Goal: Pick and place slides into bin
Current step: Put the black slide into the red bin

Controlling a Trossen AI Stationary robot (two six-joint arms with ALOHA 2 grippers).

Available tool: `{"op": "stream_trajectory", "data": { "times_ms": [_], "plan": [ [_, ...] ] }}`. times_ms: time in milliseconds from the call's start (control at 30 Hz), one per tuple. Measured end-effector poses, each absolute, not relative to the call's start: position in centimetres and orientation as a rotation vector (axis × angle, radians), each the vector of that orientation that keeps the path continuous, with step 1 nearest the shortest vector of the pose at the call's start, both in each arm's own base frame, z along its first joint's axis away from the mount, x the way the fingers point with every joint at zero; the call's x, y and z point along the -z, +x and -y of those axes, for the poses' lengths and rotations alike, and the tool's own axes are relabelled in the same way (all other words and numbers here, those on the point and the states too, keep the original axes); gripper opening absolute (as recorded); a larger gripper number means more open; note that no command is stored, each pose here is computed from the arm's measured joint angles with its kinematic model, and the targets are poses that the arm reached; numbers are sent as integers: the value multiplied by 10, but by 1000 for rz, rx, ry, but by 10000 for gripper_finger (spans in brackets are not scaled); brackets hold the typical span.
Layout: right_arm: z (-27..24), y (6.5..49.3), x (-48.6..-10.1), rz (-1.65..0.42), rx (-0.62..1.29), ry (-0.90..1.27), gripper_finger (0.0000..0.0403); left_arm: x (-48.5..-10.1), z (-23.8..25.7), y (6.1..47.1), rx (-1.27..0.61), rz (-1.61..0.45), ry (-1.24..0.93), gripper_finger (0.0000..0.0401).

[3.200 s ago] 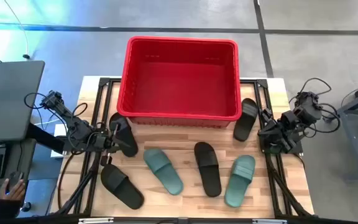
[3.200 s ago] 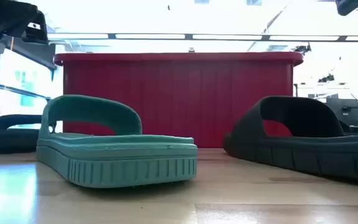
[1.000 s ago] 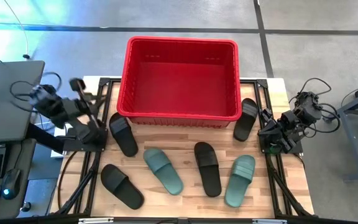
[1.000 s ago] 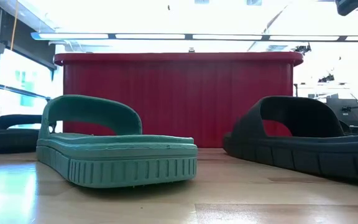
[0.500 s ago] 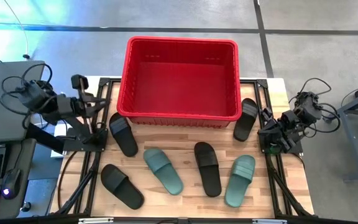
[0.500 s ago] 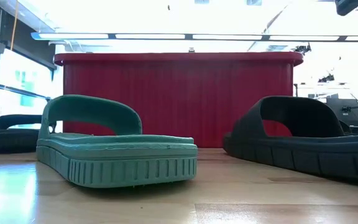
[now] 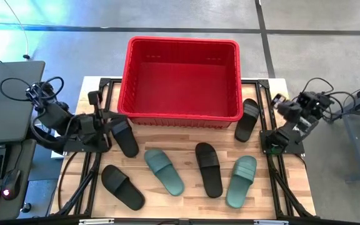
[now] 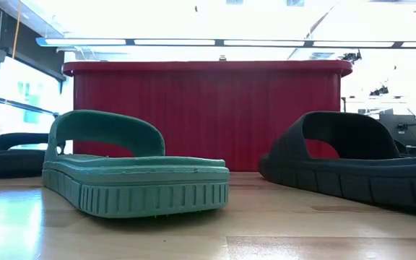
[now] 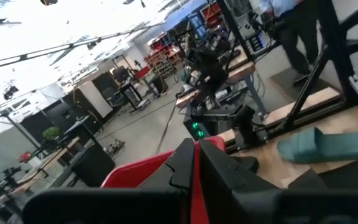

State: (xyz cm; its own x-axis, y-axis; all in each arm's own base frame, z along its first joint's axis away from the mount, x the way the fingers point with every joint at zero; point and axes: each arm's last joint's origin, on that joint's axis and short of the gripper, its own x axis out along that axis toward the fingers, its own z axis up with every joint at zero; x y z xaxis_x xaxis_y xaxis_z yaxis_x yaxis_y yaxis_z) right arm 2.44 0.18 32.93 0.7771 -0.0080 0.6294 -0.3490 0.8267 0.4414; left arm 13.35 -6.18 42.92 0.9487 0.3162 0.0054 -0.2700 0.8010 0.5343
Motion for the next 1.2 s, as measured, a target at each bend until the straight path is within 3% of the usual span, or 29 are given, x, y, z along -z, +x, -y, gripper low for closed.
{"op": "stream_trajectory", "data": {
  "times_ms": [100, 200, 333, 433, 533, 667, 800, 967, 1200],
  "plan": [
    [1, 20, -334, 739, -172, 474, 0, -428, 62, 135, -342, -99, 562, 12],
    [-2, 18, -341, 864, -277, 412, 0, -429, 62, 135, -382, -94, 503, 12],
    [-27, 24, -355, 1109, -519, 38, 0, -431, 57, 130, -438, -77, 408, 12],
    [-43, 34, -377, 1171, -568, -117, 0, -433, 54, 125, -444, -66, 397, 12],
    [-59, 55, -406, 991, -486, -41, 0, -434, 52, 123, -444, -60, 390, 12],
    [-78, 92, -438, 485, -155, 146, 0, -435, 51, 122, -446, -57, 388, 12],
    [-98, 120, -449, 116, 139, 92, 0, -435, 50, 119, -444, -57, 389, 12],
    [-125, 147, -449, -68, 297, -10, 0, -435, 50, 119, -443, -59, 392, 12],
    [-157, 175, -446, -151, 286, -143, 0, -434, 50, 120, -438, -64, 398, 12]
  ]
}}
